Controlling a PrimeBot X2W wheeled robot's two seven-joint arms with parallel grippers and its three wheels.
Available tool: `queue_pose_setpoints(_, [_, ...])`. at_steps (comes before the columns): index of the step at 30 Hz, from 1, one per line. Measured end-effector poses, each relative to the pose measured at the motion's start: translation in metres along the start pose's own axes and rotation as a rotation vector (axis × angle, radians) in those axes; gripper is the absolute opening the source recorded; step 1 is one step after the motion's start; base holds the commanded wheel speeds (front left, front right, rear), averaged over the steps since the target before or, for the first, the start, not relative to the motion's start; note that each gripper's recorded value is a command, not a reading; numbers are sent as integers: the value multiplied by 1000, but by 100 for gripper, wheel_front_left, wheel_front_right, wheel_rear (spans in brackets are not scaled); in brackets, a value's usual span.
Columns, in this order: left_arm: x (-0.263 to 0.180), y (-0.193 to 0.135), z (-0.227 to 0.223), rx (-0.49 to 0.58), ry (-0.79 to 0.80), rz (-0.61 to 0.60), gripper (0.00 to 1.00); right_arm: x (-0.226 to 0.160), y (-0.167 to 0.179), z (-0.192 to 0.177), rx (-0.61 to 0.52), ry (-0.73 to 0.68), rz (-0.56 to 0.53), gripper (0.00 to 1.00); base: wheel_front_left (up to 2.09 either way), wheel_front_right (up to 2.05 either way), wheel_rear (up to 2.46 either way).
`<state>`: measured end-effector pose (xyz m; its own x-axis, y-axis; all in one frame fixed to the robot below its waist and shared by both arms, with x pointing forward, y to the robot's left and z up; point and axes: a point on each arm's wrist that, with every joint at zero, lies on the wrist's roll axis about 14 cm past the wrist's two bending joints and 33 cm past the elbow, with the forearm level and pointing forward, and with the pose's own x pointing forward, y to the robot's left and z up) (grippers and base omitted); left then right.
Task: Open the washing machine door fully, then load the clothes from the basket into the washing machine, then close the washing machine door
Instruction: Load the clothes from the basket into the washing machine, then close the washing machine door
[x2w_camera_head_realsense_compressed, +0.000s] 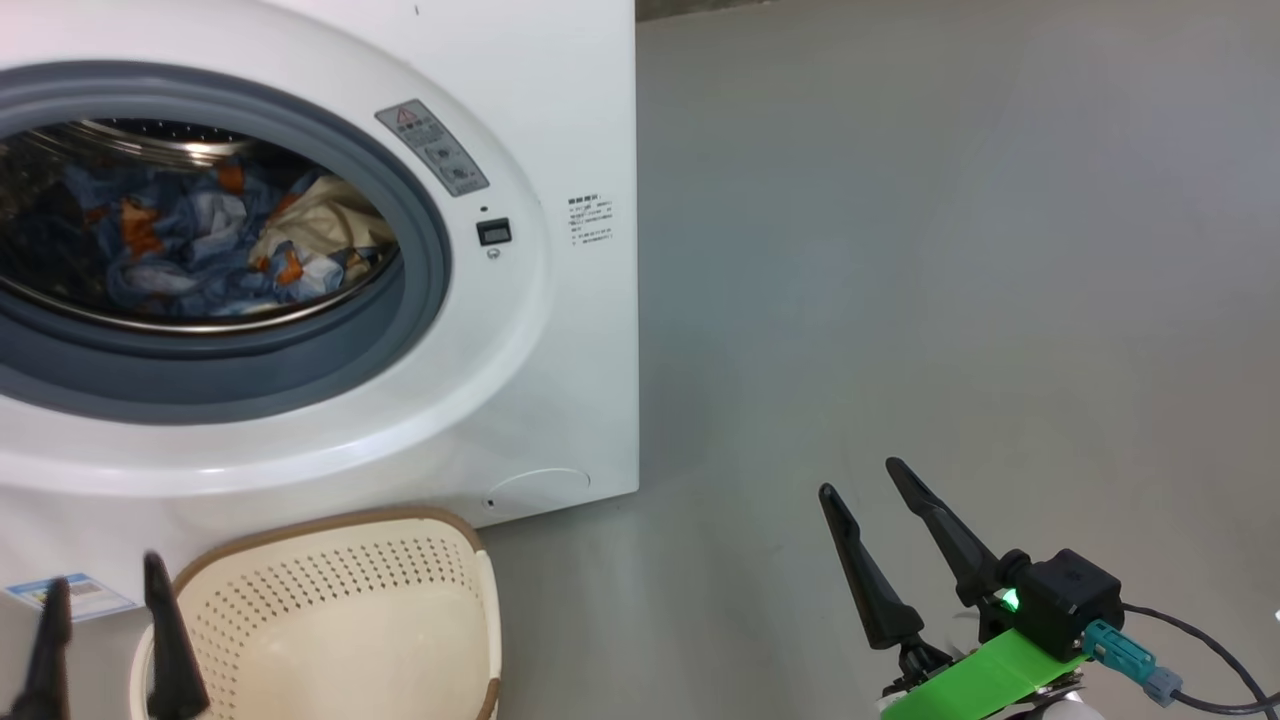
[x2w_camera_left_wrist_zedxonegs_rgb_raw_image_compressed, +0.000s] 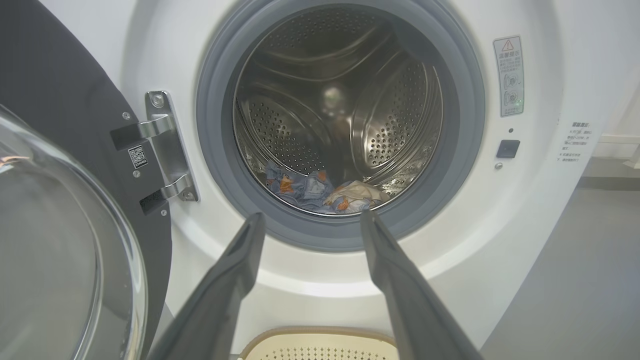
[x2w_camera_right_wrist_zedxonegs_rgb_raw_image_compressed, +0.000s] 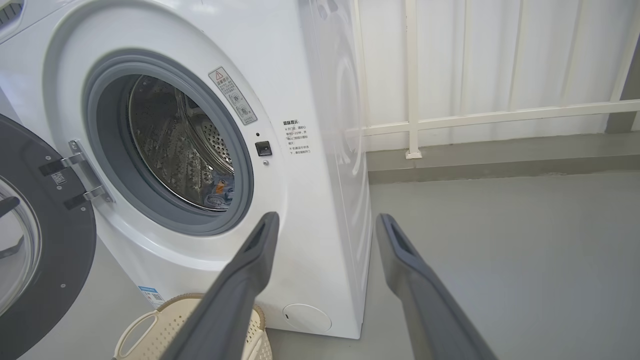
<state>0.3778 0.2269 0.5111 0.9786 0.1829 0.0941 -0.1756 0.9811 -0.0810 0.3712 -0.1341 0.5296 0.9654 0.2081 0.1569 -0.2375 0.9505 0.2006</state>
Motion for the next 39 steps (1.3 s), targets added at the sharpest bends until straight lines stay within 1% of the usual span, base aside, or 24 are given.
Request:
queue_pose_setpoints(4, [-18,1,-6,11,29,-8,100,-3,0,6,-7,-14,1,100,0,0,0])
queue_pose_setpoints(7, [-28,1,-6,14,38,-8,100,-12,-1,3,-7,-3,-8,100,0,0,0])
queue_pose_setpoints(14, [-45,-2,-4,7,41,-14,100,-20,-2,9,-16,-18,-15,100,0,0,0])
queue_pose_setpoints(19, [-49,-3,-1,-6,37,-19,100,-26,-2,6,-14,-10,-20,100,0,0,0])
queue_pose_setpoints(39, [-55,5,-4,0,48,5,100,-22,1,6,-19,-9,-8,100,0,0,0])
